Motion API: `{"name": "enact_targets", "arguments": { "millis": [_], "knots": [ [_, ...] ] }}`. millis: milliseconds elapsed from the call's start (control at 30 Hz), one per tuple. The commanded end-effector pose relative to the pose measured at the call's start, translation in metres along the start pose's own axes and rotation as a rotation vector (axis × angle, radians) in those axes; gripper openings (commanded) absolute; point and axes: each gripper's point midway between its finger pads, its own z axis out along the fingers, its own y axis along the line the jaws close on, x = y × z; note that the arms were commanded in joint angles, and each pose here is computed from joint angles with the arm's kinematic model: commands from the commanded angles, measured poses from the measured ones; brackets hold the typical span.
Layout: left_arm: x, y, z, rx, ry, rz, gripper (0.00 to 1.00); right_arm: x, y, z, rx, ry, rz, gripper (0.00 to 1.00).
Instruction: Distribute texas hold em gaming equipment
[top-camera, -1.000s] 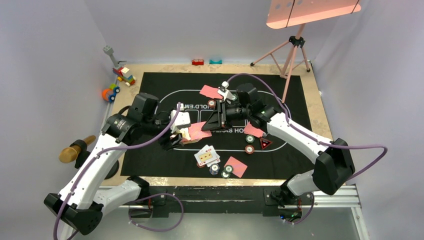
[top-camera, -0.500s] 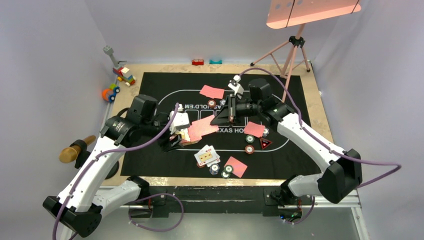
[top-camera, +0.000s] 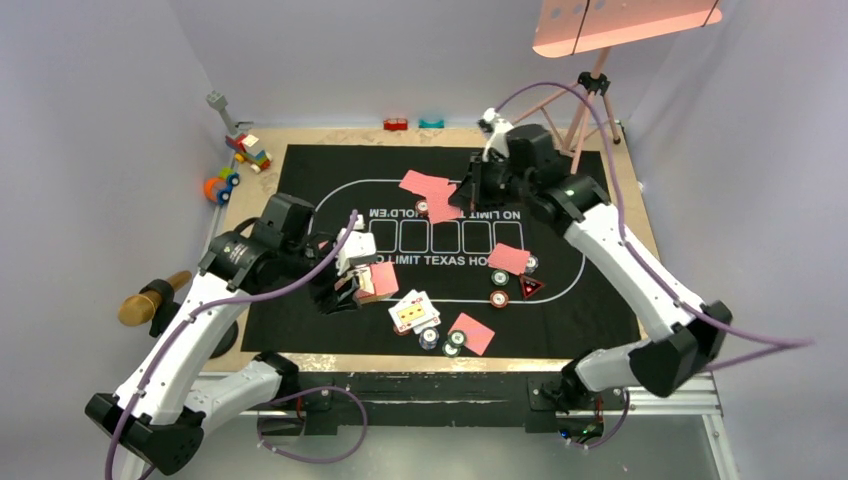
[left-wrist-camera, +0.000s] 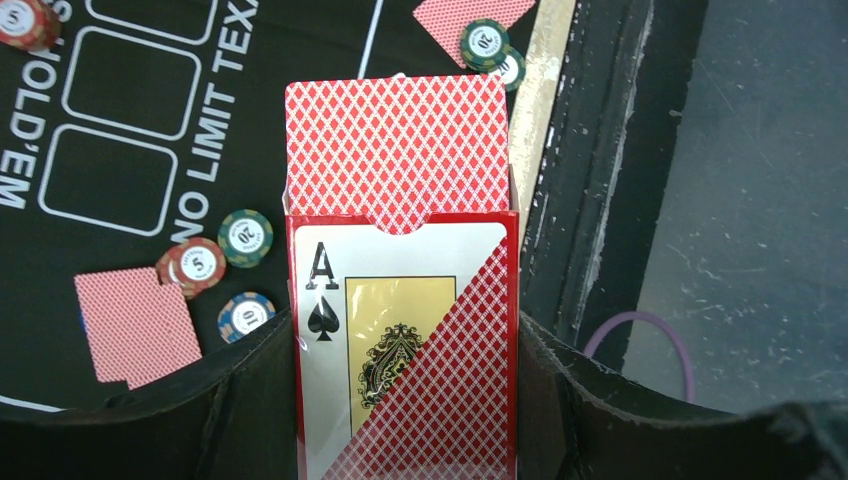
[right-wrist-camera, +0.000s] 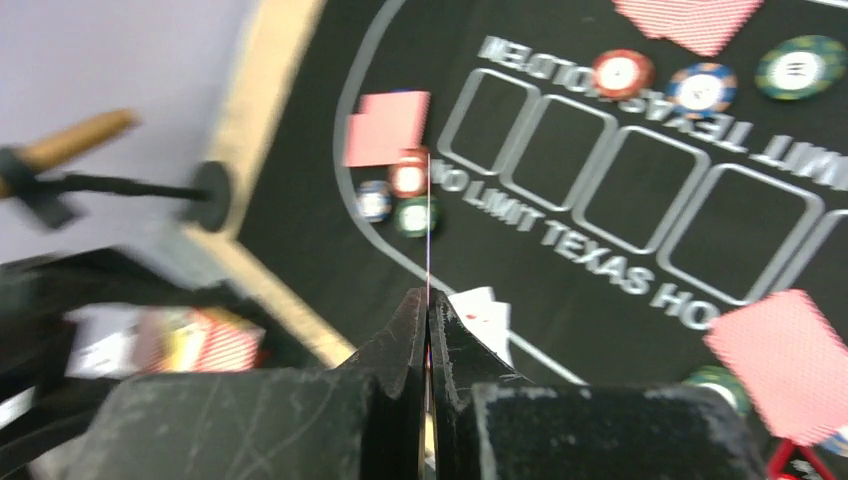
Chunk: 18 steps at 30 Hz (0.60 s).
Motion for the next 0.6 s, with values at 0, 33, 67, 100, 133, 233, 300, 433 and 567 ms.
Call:
{"name": "enact_targets", "arguments": {
  "millis": [0, 33, 67, 100, 133, 233, 300, 433, 567],
  "knots": [
    [-0.012, -0.017, -0.018, 0.036, -0.039, 0.004, 0.00, 0.014, -0.065, 0.032, 0.413, 0.059, -0.287, 0.00],
    [-0.012, -0.020, -0.020, 0.038, -0.038, 0.003, 0.00, 0.011, -0.070, 0.040, 0.471, 0.054, -0.337, 0.00],
    [-0.011, -0.022, -0.021, 0.039, -0.037, 0.001, 0.00, 0.008, -0.073, 0.047, 0.526, 0.035, -0.382, 0.00],
    [-0.010, -0.024, -0.023, 0.045, -0.036, 0.006, 0.00, 0.004, -0.074, 0.053, 0.575, 0.023, -0.426, 0.00],
    [-0.009, -0.027, -0.025, 0.048, -0.038, 0.015, 0.00, -0.003, -0.078, 0.056, 0.636, 0.000, -0.465, 0.00],
    [-0.008, -0.031, -0.030, 0.033, -0.053, 0.032, 0.00, -0.018, -0.071, 0.076, 0.699, -0.083, -0.584, 0.00],
    [-0.008, -0.035, -0.032, 0.037, -0.062, 0.029, 0.00, -0.019, -0.062, 0.089, 0.724, -0.124, -0.665, 0.00],
    [-0.011, -0.043, -0.033, 0.068, -0.082, 0.019, 0.00, -0.010, -0.052, 0.124, 0.792, -0.132, -0.843, 0.00],
    [-0.017, -0.051, -0.037, 0.106, -0.099, 0.020, 0.00, 0.008, -0.051, 0.160, 0.862, -0.103, -0.983, 0.00]
  ]
}}
